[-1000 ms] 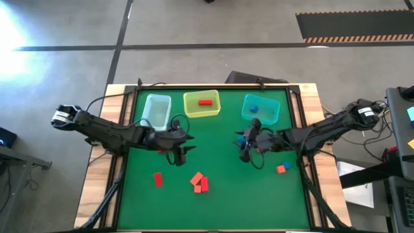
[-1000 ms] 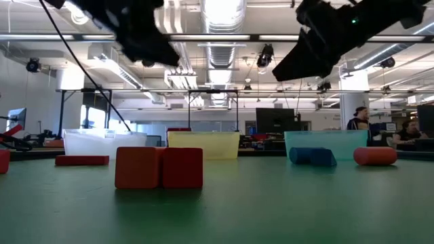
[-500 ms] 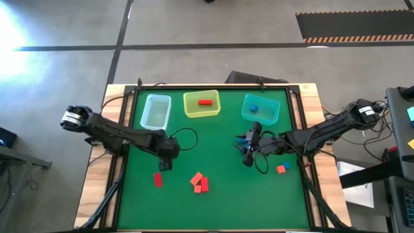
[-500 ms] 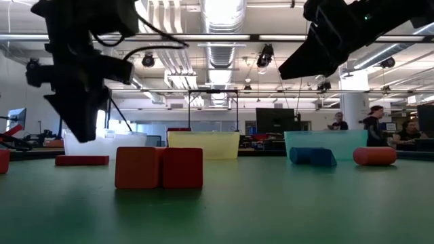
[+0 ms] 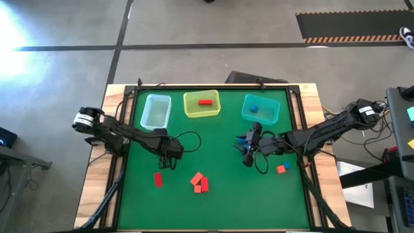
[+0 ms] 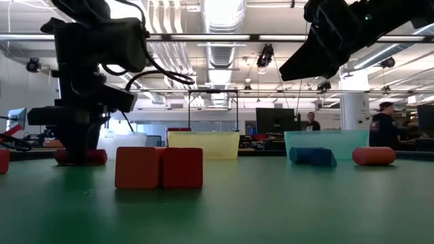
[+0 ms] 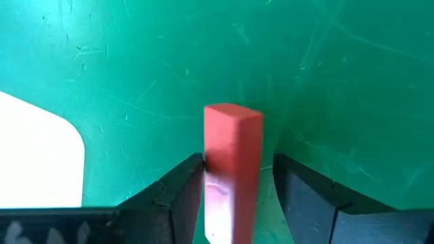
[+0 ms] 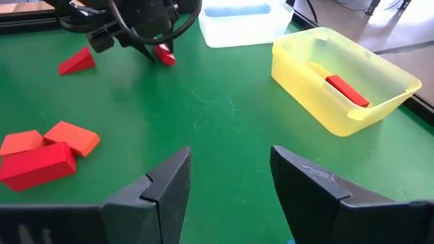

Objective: Sort & place blocks by color
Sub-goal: Put the red block into the yellow bin

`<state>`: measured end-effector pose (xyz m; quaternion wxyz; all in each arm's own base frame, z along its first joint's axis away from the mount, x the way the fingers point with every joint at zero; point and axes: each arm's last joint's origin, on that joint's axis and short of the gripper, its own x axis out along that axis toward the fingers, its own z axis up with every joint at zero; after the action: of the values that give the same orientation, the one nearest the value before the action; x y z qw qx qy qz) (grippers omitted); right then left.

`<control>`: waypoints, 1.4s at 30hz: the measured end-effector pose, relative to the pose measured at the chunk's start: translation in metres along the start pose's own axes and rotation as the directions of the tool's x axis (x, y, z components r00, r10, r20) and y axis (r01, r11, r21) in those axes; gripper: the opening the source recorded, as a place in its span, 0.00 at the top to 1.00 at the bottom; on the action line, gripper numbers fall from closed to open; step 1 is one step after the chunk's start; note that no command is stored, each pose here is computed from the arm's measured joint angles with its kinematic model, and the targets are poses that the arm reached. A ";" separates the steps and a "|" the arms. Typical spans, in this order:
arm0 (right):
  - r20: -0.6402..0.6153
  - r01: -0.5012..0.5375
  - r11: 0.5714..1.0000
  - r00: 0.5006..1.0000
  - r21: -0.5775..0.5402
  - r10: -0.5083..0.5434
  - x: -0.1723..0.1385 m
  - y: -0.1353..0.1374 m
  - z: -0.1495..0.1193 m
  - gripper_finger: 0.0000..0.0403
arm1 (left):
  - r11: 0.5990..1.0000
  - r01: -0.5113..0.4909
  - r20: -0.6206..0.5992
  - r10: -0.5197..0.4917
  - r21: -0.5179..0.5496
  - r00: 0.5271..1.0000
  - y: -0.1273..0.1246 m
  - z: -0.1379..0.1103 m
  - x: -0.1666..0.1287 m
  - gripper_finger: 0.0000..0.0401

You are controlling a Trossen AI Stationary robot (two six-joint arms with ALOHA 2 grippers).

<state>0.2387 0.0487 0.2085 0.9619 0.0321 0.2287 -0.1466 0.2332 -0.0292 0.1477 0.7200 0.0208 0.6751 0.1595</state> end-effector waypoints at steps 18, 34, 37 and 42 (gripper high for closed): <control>-0.028 -0.073 0.997 0.997 0.006 0.073 0.000 0.002 -0.002 0.52 | 0.997 0.058 -0.039 -0.060 -0.050 0.997 0.003 0.003 0.002 0.79; -0.112 -0.240 0.971 0.965 -0.023 0.236 -0.008 0.015 -0.009 0.52 | 0.981 0.172 0.308 -0.191 0.087 0.932 0.012 0.069 -0.102 0.79; -0.137 -0.250 0.968 0.960 -0.023 0.245 -0.012 0.017 -0.012 0.52 | 0.976 0.142 0.384 -0.196 0.165 0.902 0.022 0.081 -0.122 0.79; -0.138 -0.272 0.962 0.954 -0.026 0.266 -0.019 0.021 -0.013 0.52 | 0.976 0.074 0.540 -0.174 0.203 0.823 0.046 0.103 -0.142 0.79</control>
<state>0.2233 0.0752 0.2057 0.9559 0.0511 0.2893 -0.0064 0.3191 -0.0035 0.3045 0.8890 0.0846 0.4483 0.0401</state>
